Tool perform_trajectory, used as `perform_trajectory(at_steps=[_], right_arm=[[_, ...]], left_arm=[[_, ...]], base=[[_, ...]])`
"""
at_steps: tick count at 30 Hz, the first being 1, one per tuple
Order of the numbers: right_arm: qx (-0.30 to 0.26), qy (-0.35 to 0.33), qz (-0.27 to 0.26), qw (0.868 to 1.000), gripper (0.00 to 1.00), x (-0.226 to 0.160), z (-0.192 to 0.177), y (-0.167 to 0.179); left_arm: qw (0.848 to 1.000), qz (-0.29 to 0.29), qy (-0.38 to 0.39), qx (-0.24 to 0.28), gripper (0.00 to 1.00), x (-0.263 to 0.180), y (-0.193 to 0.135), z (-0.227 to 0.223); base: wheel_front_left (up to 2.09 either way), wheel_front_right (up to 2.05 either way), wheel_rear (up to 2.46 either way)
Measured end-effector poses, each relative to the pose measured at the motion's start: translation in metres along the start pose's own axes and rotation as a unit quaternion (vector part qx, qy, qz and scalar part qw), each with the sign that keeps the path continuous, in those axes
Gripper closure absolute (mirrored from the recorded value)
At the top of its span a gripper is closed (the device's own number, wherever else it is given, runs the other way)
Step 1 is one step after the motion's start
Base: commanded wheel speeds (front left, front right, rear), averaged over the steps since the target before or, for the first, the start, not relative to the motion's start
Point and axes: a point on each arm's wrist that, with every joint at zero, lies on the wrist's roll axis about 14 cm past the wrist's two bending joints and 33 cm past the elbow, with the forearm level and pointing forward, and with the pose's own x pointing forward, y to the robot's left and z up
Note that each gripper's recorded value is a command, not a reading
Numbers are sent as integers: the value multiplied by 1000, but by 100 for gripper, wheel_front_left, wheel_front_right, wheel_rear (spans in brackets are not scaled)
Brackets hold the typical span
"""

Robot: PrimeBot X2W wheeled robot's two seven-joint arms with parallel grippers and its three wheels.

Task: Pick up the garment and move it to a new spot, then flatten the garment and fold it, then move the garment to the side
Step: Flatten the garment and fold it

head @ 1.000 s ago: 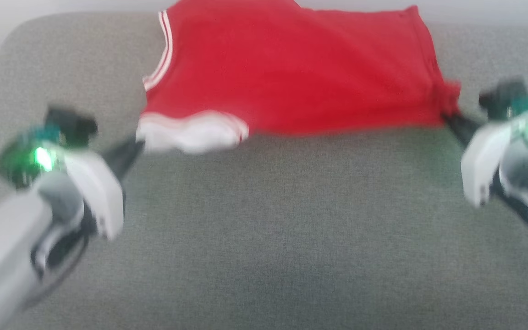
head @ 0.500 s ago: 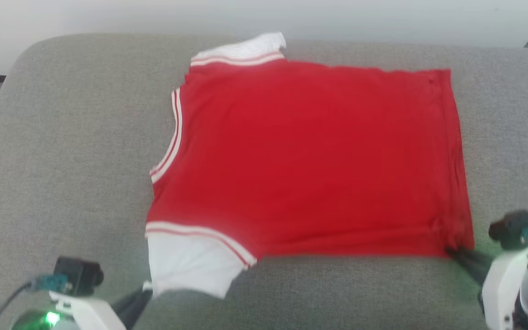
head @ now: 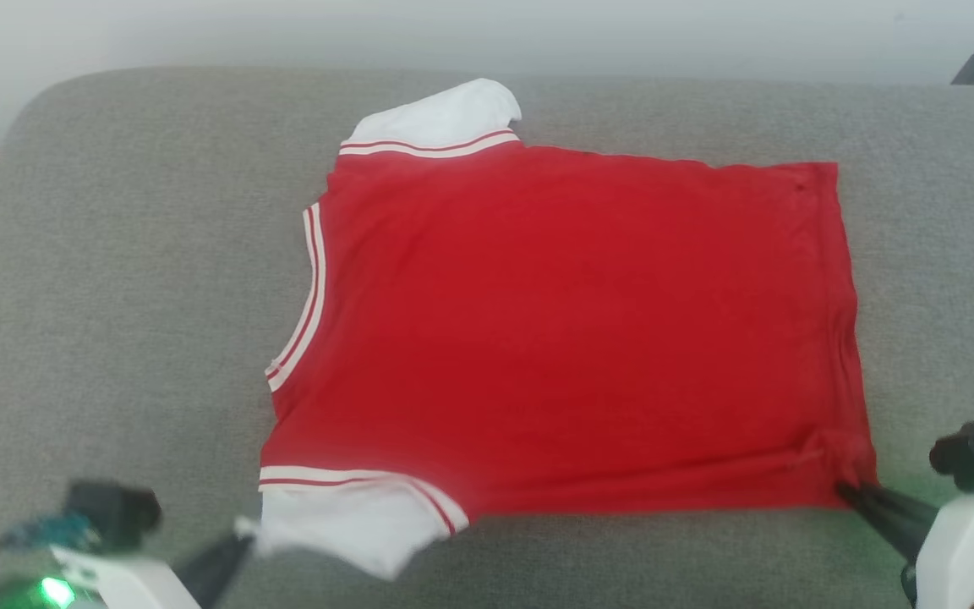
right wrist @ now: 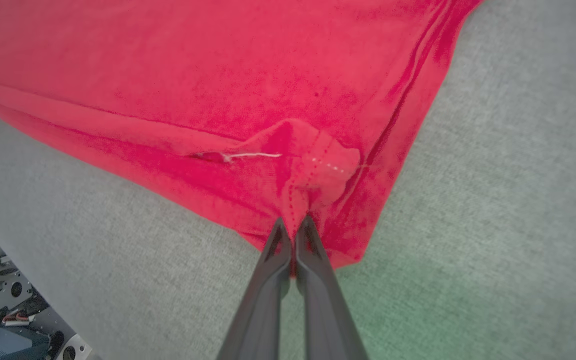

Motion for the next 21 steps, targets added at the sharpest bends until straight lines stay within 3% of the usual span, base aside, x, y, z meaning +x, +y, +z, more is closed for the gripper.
perform_trajectory(at_steps=[10, 21], right_arm=[[-15, -80, -46, 996, 100, 12, 66, -20], [-31, -60, -79, 995, 100, 43, 82, -41]], left_arm=[[979, -10, -113, 172, 100, 24, 10, 122], [979, -42, -75, 187, 100, 105, 18, 155]], base=[[0, 0, 0], [0, 0, 0]])
